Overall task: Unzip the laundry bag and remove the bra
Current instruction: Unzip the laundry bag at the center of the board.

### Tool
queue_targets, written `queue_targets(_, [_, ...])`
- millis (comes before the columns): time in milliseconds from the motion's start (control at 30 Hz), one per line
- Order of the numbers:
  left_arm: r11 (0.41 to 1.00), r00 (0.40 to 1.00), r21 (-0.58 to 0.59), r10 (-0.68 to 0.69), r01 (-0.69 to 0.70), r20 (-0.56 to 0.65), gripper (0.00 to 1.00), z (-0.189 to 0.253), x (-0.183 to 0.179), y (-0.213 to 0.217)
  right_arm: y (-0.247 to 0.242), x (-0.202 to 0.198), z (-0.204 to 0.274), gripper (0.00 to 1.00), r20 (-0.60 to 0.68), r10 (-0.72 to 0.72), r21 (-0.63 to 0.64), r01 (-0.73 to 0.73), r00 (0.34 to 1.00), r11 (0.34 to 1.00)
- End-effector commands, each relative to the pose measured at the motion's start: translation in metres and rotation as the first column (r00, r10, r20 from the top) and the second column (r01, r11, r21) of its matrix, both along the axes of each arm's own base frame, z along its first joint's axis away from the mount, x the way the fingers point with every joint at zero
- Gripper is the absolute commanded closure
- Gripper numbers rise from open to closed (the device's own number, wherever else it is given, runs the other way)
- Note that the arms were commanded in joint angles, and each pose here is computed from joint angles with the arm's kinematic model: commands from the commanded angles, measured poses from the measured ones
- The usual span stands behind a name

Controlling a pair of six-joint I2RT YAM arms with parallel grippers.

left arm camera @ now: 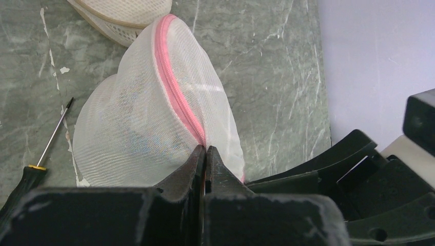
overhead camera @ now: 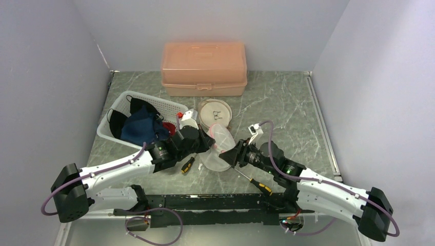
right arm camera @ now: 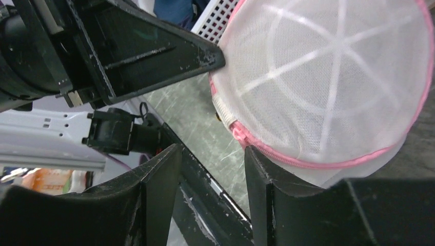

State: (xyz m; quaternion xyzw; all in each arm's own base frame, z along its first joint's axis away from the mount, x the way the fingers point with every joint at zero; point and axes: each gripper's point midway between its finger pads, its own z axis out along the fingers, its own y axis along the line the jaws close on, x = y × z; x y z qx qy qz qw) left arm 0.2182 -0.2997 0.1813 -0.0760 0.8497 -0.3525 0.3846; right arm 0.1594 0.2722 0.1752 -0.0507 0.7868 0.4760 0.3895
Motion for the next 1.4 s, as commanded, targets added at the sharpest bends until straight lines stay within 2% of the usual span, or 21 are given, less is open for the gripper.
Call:
queue_targets(0, [0.998,0.999,-0.057,0.028,-0.027,0.026,0.97,0.017,0.004,-0.003,0.01,-0.006,0.022,0.47,0.033,0.043,0.132,-0.047,0.999,0.99])
queue_targets(733, [0.998,0.999,-0.05,0.044,-0.045,-0.004,0.97,0.007,0.0,0.004,0.005,0.002,-0.019,0.47,-0.018,-0.01,0.036,0.011,1.0,0.999])
queue_targets(1167, [0.998,0.999,-0.052,0.035,-0.036,-0.018,0.97,0.003,-0.002,0.002,0.009,0.008,-0.009,0.49,0.035,-0.023,0.096,0.02,0.999,0.995])
queue_targets(1367, [0.998,0.999,-0.05,0.033,-0.035,-0.027,0.97,0.0,-0.002,0.001,0.009,0.007,-0.003,0.54,0.055,-0.018,0.119,0.012,0.998,0.993])
